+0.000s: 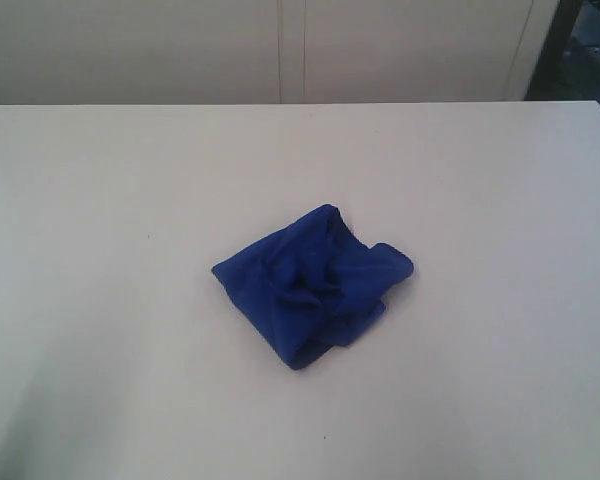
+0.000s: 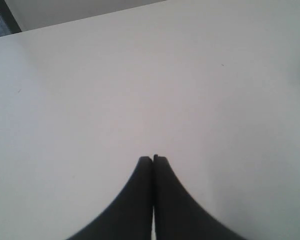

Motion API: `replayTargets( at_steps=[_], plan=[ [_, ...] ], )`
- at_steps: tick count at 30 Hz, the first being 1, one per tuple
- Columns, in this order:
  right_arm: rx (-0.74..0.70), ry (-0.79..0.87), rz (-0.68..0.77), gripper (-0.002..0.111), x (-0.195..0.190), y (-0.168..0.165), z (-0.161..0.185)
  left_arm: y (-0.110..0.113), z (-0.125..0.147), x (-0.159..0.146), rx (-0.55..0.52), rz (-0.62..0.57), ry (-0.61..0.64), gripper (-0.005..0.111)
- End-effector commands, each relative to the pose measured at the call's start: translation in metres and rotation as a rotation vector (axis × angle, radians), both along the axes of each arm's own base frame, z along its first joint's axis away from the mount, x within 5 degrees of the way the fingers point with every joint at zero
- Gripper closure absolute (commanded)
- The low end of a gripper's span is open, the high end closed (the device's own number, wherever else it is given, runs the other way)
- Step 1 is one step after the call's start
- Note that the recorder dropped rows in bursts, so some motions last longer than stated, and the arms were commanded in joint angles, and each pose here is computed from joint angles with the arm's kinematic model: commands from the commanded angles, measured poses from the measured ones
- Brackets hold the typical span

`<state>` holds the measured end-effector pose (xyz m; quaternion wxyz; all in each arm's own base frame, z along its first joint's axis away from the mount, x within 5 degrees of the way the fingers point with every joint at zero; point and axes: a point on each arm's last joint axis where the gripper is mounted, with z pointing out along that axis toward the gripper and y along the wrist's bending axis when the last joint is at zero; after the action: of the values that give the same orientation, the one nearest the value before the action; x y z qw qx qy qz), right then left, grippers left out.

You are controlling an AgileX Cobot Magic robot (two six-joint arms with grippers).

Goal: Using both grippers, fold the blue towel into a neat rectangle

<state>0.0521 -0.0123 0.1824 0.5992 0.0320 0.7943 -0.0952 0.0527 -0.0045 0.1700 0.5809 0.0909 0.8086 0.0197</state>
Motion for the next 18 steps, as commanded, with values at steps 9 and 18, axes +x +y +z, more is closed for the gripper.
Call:
replayTargets(
  at_steps=[9,18],
  plan=[
    [-0.052,-0.214,0.039,0.108,0.003,0.003,0.019,-0.001,0.000,0.000,-0.010,-0.006,-0.006,0.107],
    [-0.120,-0.667,0.103,0.108,-0.003,0.010,0.059,-0.001,0.000,0.000,-0.010,-0.006,-0.006,0.107]
  ],
)
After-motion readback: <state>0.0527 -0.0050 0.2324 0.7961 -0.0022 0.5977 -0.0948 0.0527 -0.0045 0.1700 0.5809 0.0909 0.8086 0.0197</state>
